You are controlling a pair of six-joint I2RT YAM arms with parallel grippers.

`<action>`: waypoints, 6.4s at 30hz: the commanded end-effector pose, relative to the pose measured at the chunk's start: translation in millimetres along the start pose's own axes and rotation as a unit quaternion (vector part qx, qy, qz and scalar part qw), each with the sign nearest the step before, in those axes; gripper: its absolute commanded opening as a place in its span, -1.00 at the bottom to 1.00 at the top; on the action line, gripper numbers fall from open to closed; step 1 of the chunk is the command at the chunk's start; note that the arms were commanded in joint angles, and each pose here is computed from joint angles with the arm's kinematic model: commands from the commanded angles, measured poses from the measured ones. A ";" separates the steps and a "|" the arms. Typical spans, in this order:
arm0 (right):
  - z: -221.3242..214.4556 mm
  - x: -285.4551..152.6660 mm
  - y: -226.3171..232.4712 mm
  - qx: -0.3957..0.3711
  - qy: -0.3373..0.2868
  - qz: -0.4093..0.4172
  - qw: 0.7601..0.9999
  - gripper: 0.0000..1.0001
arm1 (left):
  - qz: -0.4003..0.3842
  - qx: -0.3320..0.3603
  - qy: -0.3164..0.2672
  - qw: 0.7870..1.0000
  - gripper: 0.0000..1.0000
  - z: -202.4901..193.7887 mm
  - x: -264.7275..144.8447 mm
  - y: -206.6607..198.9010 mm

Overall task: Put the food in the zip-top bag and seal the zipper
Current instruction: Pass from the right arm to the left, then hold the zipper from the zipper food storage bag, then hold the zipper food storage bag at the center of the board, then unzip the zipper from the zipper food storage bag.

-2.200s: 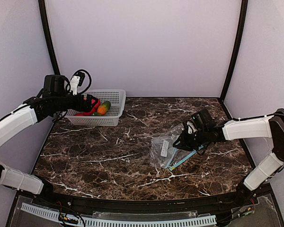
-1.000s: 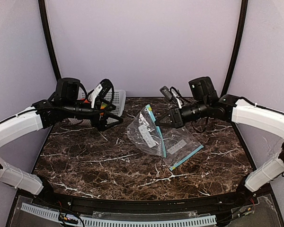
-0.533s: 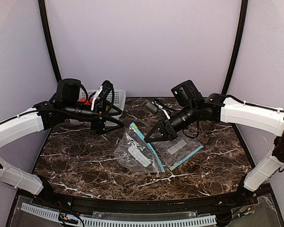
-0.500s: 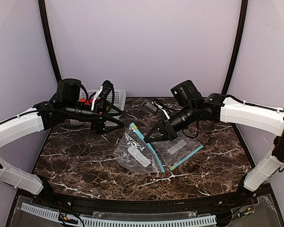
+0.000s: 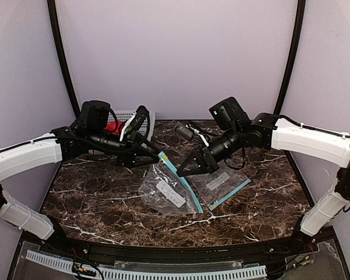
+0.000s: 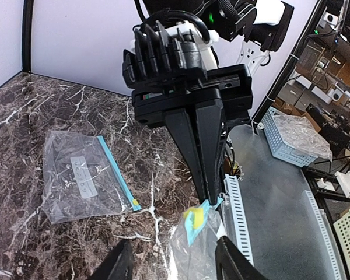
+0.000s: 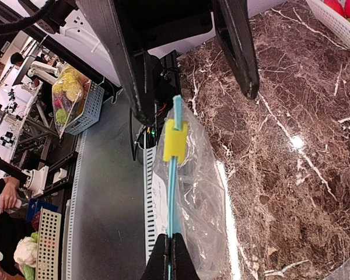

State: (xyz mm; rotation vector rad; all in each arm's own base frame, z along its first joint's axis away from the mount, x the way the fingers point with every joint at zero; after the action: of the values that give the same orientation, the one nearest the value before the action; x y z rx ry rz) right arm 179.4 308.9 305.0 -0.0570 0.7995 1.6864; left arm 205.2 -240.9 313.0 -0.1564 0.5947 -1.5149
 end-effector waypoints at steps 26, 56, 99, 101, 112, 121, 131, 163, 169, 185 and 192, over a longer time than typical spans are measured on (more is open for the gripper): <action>8.8 -2.9 4.7 -0.028 -0.010 -0.038 0.999 -0.65 | -0.035 -0.001 0.009 0.999 -0.99 -2.8 7.5 -5.1; 35.0 16.1 16.2 -0.107 -0.106 -0.086 0.985 -0.83 | -0.036 0.003 0.017 0.999 -0.99 -5.0 9.7 -7.0; 16.8 20.9 3.6 -0.093 -0.087 -0.126 0.984 -1.00 | 0.125 0.049 -0.018 0.991 -0.99 2.0 -9.9 -4.6; 16.3 21.5 3.1 -0.093 -0.087 -0.125 0.984 -1.00 | 0.134 0.050 -0.019 0.990 -0.99 2.3 -11.0 -4.2; 13.9 22.8 0.6 -0.091 -0.085 -0.132 0.983 -1.00 | 0.171 0.054 -0.023 0.984 -0.99 3.1 -14.7 -1.4; 12.3 23.2 -0.7 -0.089 -0.085 -0.136 0.983 -1.00 | 0.209 0.054 -0.029 0.976 -0.99 3.9 -18.9 2.1; 10.2 23.9 -2.0 -0.086 -0.083 -0.139 0.983 -1.00 | 0.231 0.051 -0.036 0.971 -0.99 4.9 -23.5 5.0; 3.2 27.8 -7.2 -0.077 -0.074 -0.146 0.984 -1.00 | 0.284 0.042 -0.062 0.956 -0.99 9.6 -39.7 11.5; 2.8 28.5 -7.7 -0.076 -0.073 -0.146 0.984 -1.00 | 0.290 0.041 -0.069 0.954 -0.99 10.8 -43.3 11.7; -0.7 31.6 -11.4 -0.071 -0.067 -0.150 0.984 -1.00 | 0.310 0.039 -0.087 0.946 -0.99 12.1 -51.8 12.7; -1.6 32.1 -12.4 -0.070 -0.065 -0.152 0.984 -1.00 | 0.319 0.036 -0.096 0.942 -0.99 13.0 -56.2 13.5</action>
State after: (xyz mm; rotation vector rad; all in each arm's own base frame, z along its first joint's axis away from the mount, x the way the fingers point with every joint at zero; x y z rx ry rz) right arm 184.9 335.8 295.7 -0.1426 0.4903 1.4241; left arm 221.5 -201.0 325.0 -0.0260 0.4338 -0.9630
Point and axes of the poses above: each gripper's point midway between its finger pads, its own x axis out along the fingers, its own y axis along the line the jaws close on, z = x × y, the point moved 10 cm from there along -x, back along the fingers, and after that the axes turned 9 degrees about -x, right-handed, at the moved point
